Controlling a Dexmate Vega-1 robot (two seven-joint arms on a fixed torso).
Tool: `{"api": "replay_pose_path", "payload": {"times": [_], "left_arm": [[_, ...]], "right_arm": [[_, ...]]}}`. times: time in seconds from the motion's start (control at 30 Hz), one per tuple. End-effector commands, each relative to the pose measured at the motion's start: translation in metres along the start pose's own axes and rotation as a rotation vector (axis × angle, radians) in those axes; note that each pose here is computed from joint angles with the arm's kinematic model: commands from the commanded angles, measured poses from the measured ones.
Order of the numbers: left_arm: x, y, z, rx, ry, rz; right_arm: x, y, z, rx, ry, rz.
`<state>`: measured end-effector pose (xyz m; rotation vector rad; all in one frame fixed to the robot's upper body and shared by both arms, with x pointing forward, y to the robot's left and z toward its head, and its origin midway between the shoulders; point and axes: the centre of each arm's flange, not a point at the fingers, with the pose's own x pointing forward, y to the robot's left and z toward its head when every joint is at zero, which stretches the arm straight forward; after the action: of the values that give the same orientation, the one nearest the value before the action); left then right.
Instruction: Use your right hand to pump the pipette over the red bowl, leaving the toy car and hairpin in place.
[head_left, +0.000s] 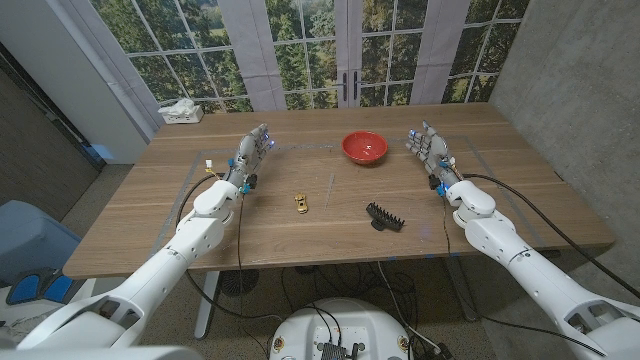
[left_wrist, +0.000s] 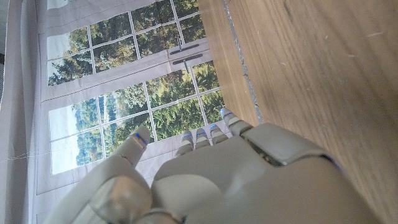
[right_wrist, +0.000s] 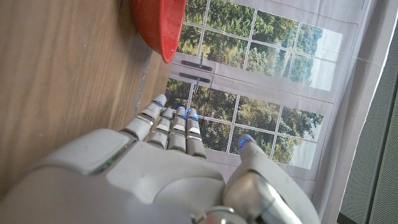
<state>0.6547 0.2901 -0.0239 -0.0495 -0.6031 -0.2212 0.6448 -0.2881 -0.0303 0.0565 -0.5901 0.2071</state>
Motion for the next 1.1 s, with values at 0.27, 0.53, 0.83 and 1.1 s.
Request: {"api": "replay_pose_path", "payload": {"times": [0.27, 0.53, 0.83, 1.1], "left_arm": [[-0.009, -0.003, 0.004, -0.01, -0.011, 0.0], [-0.006, -0.007, 0.004, -0.007, -0.011, -0.006], [-0.003, -0.012, 0.005, -0.001, -0.011, -0.015], [-0.005, -0.013, 0.006, 0.001, -0.015, -0.014]], "right_arm": [[-0.02, -0.002, 0.009, -0.008, -0.014, -0.058], [-0.021, -0.004, 0.013, -0.038, -0.028, -0.08], [-0.02, -0.001, 0.024, -0.128, -0.038, -0.078], [-0.023, 0.003, 0.033, -0.188, -0.044, -0.072]]}}
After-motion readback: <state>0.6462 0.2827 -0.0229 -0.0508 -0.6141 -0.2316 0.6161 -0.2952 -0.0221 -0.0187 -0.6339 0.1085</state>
